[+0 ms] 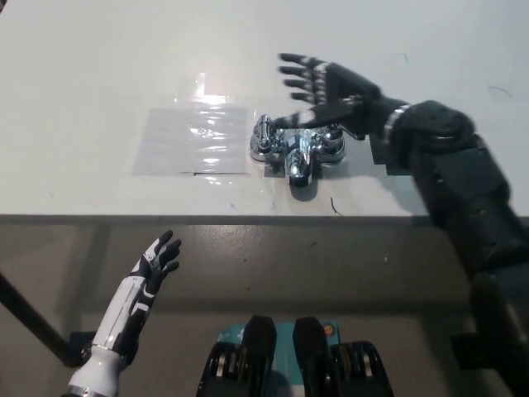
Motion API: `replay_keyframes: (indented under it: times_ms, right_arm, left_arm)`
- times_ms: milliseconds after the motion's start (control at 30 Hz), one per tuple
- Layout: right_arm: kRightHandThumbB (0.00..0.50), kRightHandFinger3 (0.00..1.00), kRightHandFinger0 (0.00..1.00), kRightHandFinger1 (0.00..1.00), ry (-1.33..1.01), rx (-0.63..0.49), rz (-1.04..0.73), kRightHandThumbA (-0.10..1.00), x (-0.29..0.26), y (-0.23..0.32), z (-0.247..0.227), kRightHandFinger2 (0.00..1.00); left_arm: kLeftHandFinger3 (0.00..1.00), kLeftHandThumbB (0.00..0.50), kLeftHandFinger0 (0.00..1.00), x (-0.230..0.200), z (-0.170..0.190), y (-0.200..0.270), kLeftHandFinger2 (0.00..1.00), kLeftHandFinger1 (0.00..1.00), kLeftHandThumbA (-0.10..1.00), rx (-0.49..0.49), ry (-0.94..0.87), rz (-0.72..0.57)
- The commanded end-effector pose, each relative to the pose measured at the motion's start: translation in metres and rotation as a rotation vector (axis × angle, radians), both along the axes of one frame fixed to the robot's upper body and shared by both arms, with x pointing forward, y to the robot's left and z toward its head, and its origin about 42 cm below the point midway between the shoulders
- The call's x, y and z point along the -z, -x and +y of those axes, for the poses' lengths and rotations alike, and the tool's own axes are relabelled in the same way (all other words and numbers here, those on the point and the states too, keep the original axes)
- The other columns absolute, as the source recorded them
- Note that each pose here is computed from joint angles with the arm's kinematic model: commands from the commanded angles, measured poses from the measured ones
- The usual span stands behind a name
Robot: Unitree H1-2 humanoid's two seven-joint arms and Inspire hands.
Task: The faucet is at the center of the desk and the robot turn off the faucet by turning the right faucet handle using the right hand
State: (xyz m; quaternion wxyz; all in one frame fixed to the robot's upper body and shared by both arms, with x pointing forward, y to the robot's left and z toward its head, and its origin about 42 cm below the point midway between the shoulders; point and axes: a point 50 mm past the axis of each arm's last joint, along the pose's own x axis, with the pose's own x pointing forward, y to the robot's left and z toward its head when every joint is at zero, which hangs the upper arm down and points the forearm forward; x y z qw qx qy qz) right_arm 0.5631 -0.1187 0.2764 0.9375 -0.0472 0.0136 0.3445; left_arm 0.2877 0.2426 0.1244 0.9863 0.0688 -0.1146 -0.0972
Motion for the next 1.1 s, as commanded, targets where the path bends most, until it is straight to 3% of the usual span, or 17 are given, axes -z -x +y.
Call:
replay_keyframes:
  times_ms: [0,333,400,433,500,633,700,867,1067]
  right_arm:
    - [0.376,1.0,1.0,1.0,-0.053,-0.044,-0.046,1.0,-0.019,0.001,0.018,1.0]
    - [0.376,1.0,1.0,1.0,-0.042,-0.023,-0.024,1.0,0.006,0.004,0.018,1.0]
    - [0.386,1.0,1.0,1.0,-0.054,0.011,-0.04,1.0,-0.002,0.0,0.005,1.0]
    - [0.365,1.0,1.0,1.0,-0.075,0.023,-0.061,1.0,-0.005,-0.001,0.001,1.0]
    - [0.388,1.0,1.0,1.0,-0.176,0.092,-0.125,1.0,-0.022,-0.006,-0.011,1.0]
    - [0.405,1.0,1.0,1.0,-0.305,0.148,-0.195,1.0,-0.056,-0.013,-0.031,1.0]
    - [0.391,1.0,1.0,1.0,-0.369,0.16,-0.205,1.0,-0.069,-0.015,-0.041,1.0]
    - [0.412,1.0,1.0,1.0,-0.443,0.211,-0.262,1.0,-0.094,-0.018,-0.063,1.0]
    - [0.361,1.0,1.0,1.0,-0.38,0.266,-0.244,1.0,-0.083,-0.022,-0.082,1.0]
  left_arm:
    - [1.0,0.303,1.0,-0.012,0.004,-0.004,1.0,1.0,0.95,0.013,-0.007,-0.06]
    - [1.0,0.31,1.0,-0.012,0.009,-0.003,1.0,1.0,0.98,0.005,-0.019,-0.058]
    - [1.0,0.314,1.0,-0.01,0.009,-0.002,1.0,1.0,0.97,0.002,-0.01,-0.05]
    - [1.0,0.313,1.0,-0.01,0.009,0.001,1.0,1.0,0.97,0.001,-0.011,-0.045]
    - [1.0,0.323,1.0,-0.009,0.008,0.001,1.0,1.0,0.98,0.0,-0.012,-0.04]
    - [1.0,0.295,1.0,-0.01,0.006,0.001,1.0,1.0,0.96,0.0,-0.005,-0.05]
    - [1.0,0.295,1.0,-0.01,0.006,0.0,1.0,1.0,0.96,0.002,-0.007,-0.052]
    - [1.0,0.302,1.0,-0.01,0.007,0.0,1.0,1.0,0.97,0.001,-0.02,-0.051]
    - [1.0,0.3,1.0,-0.01,0.006,-0.001,1.0,1.0,0.97,0.004,-0.014,-0.05]
